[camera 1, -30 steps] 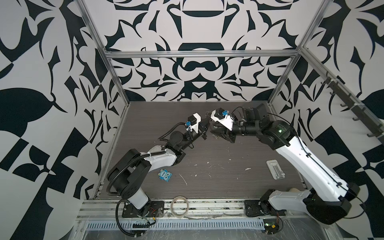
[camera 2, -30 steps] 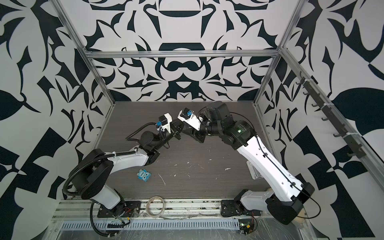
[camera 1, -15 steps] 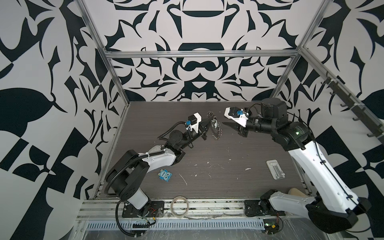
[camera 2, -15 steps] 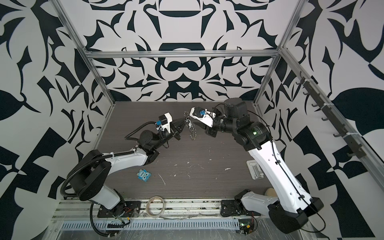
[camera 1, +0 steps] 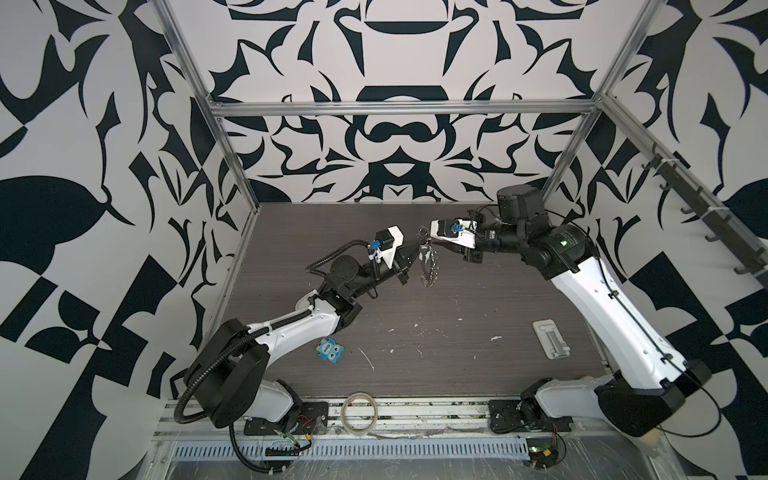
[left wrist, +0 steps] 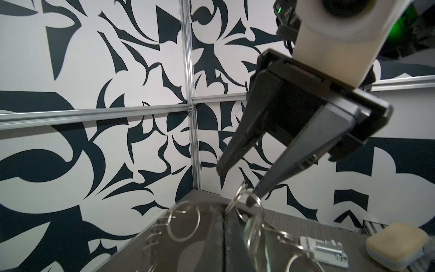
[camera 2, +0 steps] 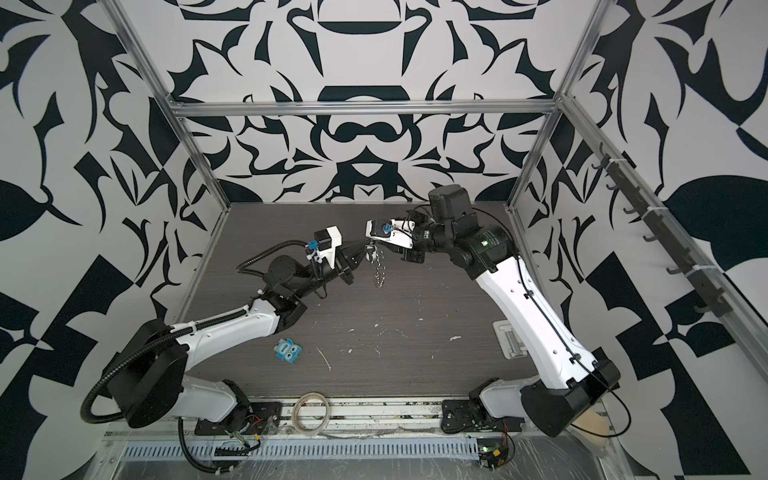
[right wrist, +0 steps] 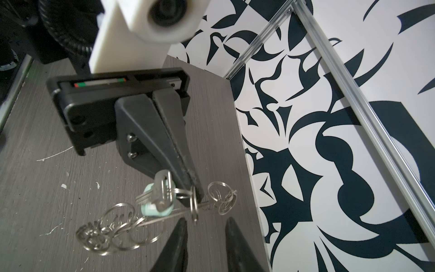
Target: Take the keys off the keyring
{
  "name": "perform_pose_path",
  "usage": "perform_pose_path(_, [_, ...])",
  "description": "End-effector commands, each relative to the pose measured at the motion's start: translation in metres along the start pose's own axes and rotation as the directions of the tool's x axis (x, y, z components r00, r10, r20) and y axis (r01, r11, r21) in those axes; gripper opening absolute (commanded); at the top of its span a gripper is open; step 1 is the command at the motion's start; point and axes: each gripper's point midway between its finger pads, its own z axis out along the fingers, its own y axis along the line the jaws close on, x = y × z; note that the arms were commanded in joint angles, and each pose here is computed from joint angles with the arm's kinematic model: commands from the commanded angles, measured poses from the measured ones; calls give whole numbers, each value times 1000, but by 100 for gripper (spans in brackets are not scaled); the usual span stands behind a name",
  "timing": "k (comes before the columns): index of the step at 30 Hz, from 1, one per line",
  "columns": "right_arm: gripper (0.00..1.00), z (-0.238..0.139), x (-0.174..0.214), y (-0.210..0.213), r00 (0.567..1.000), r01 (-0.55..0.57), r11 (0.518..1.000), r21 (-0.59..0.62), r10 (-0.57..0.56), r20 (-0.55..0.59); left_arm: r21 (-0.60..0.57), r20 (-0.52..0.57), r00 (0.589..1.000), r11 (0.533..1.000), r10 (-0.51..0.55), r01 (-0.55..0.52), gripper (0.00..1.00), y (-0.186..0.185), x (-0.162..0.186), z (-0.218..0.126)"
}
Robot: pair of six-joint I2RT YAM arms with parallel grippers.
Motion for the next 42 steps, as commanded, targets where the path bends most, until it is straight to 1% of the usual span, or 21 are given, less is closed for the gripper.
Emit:
perform_pose_path(1, [30,-11,-22,-1,998,58,998,5,-58,37,24,-25,999,999,32,-31,0,-5,-4,-4])
perform_pose_path(5, [27,-5,-24,4,998,65,998,-23,-64,29,28,-38,999,999,38,-37,0,-6,-4,-5])
perform_pose_path(9, [24,-1,-17,6,998,67,997,-38,-68,-17,27,-38,999,999,39,-38,0,-6,-4,-6])
perform_pose_path(14, [27,-2,-13,8,997,61,997,-45,-63,-41,21,-42,998,999,38,-37,0,-5,-3,-8])
perform_pose_path(18, [31,-4,-11,10,997,54,997,-46,-57,-56,21,-42,998,999,39,-38,0,-5,-3,-9])
perform_pose_path(22, [32,-8,-10,12,996,57,997,-46,-59,-63,18,-44,998,999,38,-37,0,-4,-2,-9])
perform_pose_path(25, [29,-6,-3,14,994,56,997,-53,-61,-87,19,-40,998,999,40,-39,0,-4,-4,-9])
perform_pose_path(29, [22,-3,-2,14,994,57,997,-56,-62,-92,23,-43,998,999,38,-37,0,-5,-3,-8])
perform_pose_path(31, [20,-2,-2,14,994,55,997,-58,-61,-92,25,-44,998,999,40,-39,0,-5,-3,-8])
perform_pose_path(42, [20,5,-3,15,996,37,997,-75,-43,-84,33,-49,998,999,42,-40,0,-7,-2,-9])
